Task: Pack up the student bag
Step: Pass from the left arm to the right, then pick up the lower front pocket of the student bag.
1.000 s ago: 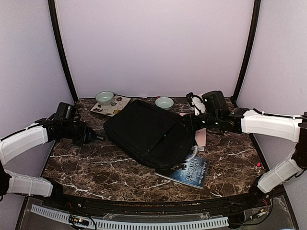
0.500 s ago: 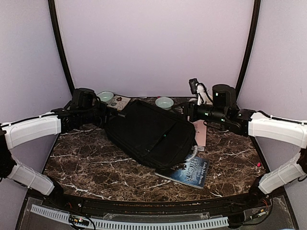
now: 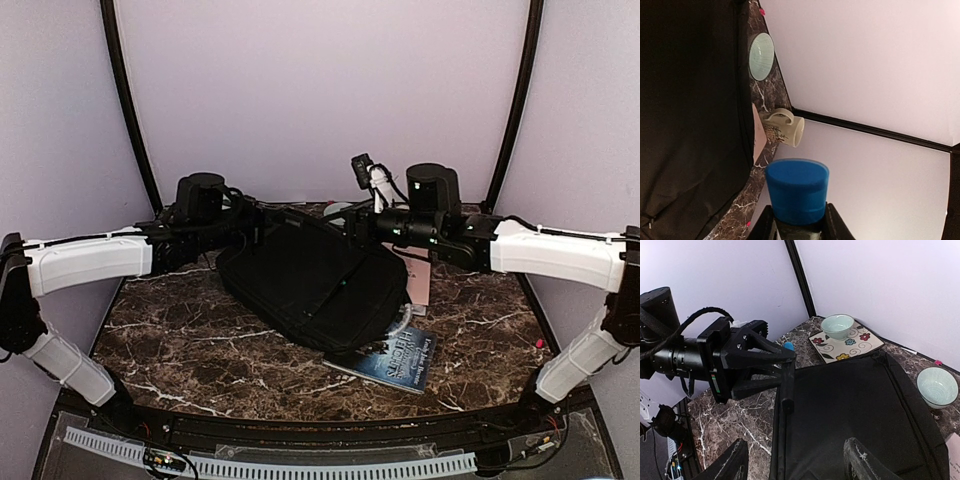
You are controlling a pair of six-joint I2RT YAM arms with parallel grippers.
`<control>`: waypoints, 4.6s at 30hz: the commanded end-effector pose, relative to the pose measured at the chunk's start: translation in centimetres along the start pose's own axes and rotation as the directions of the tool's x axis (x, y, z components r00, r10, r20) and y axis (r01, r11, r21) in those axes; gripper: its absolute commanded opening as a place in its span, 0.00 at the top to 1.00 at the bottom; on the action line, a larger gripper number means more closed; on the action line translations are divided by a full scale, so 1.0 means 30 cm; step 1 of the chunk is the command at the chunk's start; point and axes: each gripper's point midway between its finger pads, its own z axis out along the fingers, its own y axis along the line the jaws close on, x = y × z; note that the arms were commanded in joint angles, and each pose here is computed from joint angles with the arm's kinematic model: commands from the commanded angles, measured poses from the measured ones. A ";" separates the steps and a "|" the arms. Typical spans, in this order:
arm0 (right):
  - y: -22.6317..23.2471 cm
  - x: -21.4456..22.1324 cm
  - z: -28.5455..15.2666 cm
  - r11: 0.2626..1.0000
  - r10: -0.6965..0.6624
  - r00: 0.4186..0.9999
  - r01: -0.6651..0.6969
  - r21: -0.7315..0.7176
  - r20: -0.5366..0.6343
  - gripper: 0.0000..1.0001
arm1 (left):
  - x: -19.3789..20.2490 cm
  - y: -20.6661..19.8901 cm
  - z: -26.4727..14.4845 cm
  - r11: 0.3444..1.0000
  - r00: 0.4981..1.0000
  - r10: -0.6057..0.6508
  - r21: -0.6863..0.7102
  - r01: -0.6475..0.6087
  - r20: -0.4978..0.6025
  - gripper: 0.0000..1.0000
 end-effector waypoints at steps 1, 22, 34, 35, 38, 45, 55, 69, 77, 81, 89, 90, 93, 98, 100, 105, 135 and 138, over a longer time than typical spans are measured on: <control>0.012 -0.080 0.045 0.999 -0.034 0.998 0.032 0.026 0.049 0.35 | 0.062 -0.154 -0.012 0.991 0.999 -0.008 0.135 0.014 -0.045 1.00; -0.005 -0.042 0.172 0.994 -0.082 0.996 0.083 0.067 -0.019 0.56 | 0.116 -0.188 -0.005 0.985 0.997 -0.017 0.168 0.030 -0.076 1.00; 0.015 -0.095 0.148 0.993 -0.113 0.993 0.111 0.051 0.046 0.61 | 0.120 -0.198 0.020 0.986 0.997 -0.012 0.165 0.024 -0.073 1.00; 0.019 -0.099 0.147 0.992 -0.116 0.992 0.114 0.049 0.050 0.60 | 0.121 -0.200 0.022 0.986 0.997 -0.011 0.165 0.024 -0.075 1.00; 0.017 -0.102 0.147 0.991 -0.124 0.991 0.122 0.052 0.049 0.65 | 0.123 -0.205 0.029 0.986 0.997 -0.008 0.163 0.020 -0.076 1.00; 0.018 -0.115 0.128 0.989 -0.138 0.988 0.134 0.058 0.070 0.67 | 0.127 -0.211 0.039 0.987 0.997 0.002 0.159 0.010 -0.077 1.00; -0.011 -0.129 0.107 0.983 -0.162 0.983 0.153 0.103 0.088 0.56 | 0.139 -0.218 0.058 0.987 0.997 0.008 0.160 0.005 -0.079 1.00; 0.031 -0.142 0.066 0.985 -0.171 0.979 0.167 0.042 0.110 0.78 | 0.138 -0.218 0.062 0.988 0.998 0.015 0.157 -0.004 -0.068 1.00; 0.056 -0.165 0.048 0.985 -0.171 0.974 0.172 0.010 0.146 0.72 | 0.139 -0.214 0.059 0.988 0.997 0.020 0.154 -0.009 -0.068 1.00; 0.065 -0.162 0.050 0.985 -0.171 0.975 0.173 -0.006 0.144 0.78 | 0.136 -0.210 0.054 0.988 0.998 0.019 0.152 -0.009 -0.065 1.00; 0.068 -0.138 0.059 0.985 -0.167 0.979 0.170 -0.022 0.120 1.00 | 0.137 -0.209 0.054 0.989 0.998 0.017 0.151 -0.006 -0.066 1.00; 0.068 -0.138 0.059 0.985 -0.166 0.979 0.170 -0.022 0.119 1.00 | 0.136 -0.210 0.051 0.988 0.998 0.020 0.152 -0.010 -0.065 1.00; 0.063 -0.137 0.057 0.986 -0.164 0.980 0.167 -0.015 0.114 1.00 | 0.137 -0.211 0.046 0.988 0.997 0.033 0.155 -0.022 -0.065 0.94; 0.041 -0.139 0.038 0.986 -0.166 0.980 0.164 0.028 0.108 1.00 | 0.133 -0.190 0.021 0.989 0.995 0.081 0.131 -0.073 -0.054 0.63; 0.030 -0.138 0.025 0.985 -0.171 0.980 0.167 0.050 0.102 1.00 | 0.120 -0.164 0.000 0.991 0.995 0.089 0.104 -0.085 -0.035 0.51; -0.017 -0.119 -0.022 0.984 -0.151 0.986 0.143 0.110 0.067 1.00 | 0.052 -0.102 -0.088 0.990 0.989 0.132 0.035 -0.135 0.062 0.05; -0.353 0.349 -0.248 0.893 0.440 0.831 -0.366 0.262 -0.339 1.00 | 0.068 0.161 -0.100 0.530 0.578 0.755 -0.233 -0.816 -0.309 0.13; -0.366 0.359 -0.221 0.890 0.449 0.827 -0.380 0.252 -0.339 1.00 | 0.123 0.213 -0.057 0.510 0.542 0.740 -0.193 -0.838 -0.398 0.17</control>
